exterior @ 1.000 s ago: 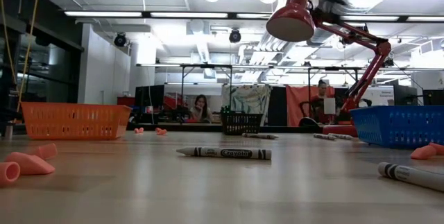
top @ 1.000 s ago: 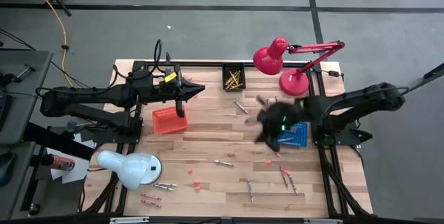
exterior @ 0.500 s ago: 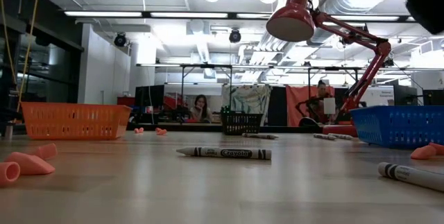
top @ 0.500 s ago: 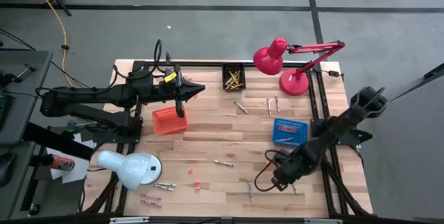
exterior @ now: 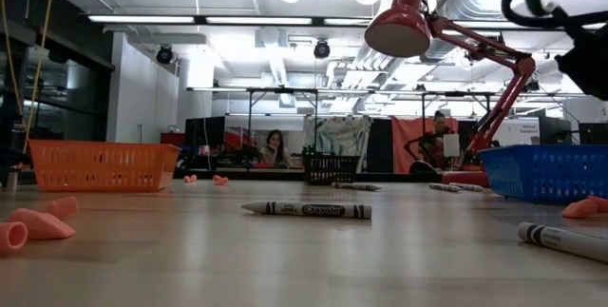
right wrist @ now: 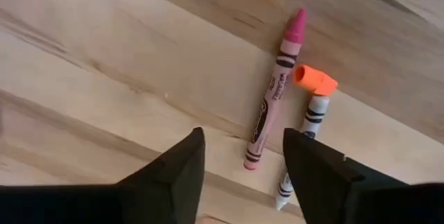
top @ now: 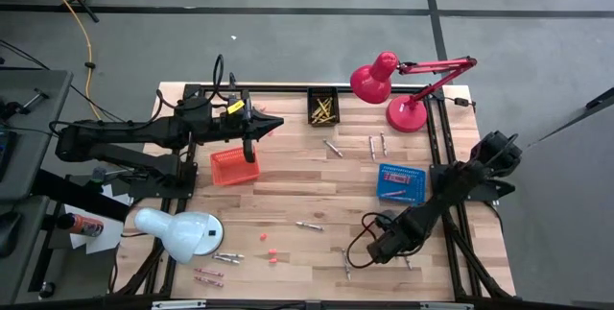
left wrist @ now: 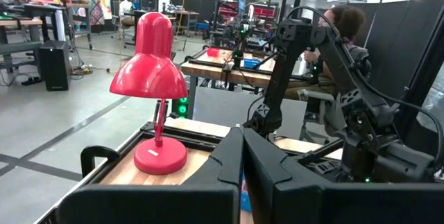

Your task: Sort crayons

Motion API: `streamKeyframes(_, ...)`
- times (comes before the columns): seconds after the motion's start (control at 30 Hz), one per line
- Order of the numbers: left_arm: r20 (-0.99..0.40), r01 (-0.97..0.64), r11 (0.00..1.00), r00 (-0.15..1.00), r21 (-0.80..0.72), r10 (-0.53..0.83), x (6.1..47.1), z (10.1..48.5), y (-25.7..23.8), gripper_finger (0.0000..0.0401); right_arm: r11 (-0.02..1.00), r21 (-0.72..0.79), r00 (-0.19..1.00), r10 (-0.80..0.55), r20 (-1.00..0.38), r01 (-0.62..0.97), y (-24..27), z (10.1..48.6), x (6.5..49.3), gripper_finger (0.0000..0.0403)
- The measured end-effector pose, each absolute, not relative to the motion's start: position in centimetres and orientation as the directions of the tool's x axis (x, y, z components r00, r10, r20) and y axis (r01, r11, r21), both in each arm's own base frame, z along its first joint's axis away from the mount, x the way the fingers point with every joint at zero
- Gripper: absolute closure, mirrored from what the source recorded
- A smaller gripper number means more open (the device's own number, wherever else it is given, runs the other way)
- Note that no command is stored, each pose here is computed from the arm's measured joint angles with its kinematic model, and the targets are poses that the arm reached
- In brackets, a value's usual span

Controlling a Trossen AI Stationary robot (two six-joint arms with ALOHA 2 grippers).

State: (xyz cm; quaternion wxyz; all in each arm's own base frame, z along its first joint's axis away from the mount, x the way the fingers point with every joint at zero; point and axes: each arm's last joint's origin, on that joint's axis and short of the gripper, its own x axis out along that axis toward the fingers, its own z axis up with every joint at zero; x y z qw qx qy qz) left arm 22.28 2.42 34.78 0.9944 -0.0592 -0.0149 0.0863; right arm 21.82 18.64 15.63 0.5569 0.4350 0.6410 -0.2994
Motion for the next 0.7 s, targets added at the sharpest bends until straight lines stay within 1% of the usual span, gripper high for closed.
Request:
streamKeyframes(0.07,0.019,-0.170,0.978,0.985,-0.120,0.173,22.3,34.8,2.4,0.0401,0.440,0.091,-0.009,0.219,-0.976,0.893,18.6,15.5,21.8,0.0202)
streamKeyframes(0.13,0.019,-0.170,0.978,0.985,-0.121,0.173,22.3,34.8,2.4,0.0401,0.432,0.080,-0.015,0.213,-0.977,0.898,18.6,15.3,21.9,0.0200)
streamKeyframes(0.2,0.019,-0.170,0.978,0.985,-0.121,0.173,22.3,34.8,2.4,0.0401,0.428,0.066,-0.026,0.206,-0.978,0.901,18.6,14.9,21.9,0.0204)
streamKeyframes(0.3,0.019,-0.170,0.978,0.985,-0.121,0.173,22.3,34.8,2.4,0.0401,0.429,0.039,-0.051,0.195,-0.979,0.902,18.7,14.2,22.0,0.0221)
streamKeyframes(0.53,0.020,-0.169,0.978,0.985,-0.121,0.173,22.3,34.8,2.4,0.0401,0.428,0.011,-0.075,0.184,-0.980,0.904,18.9,13.4,22.2,0.0290)
streamKeyframes(0.7,0.019,-0.170,0.978,0.985,-0.121,0.173,22.3,34.8,2.4,0.0401,0.443,-0.001,-0.088,0.176,-0.980,0.896,18.8,13.3,22.1,0.0360)
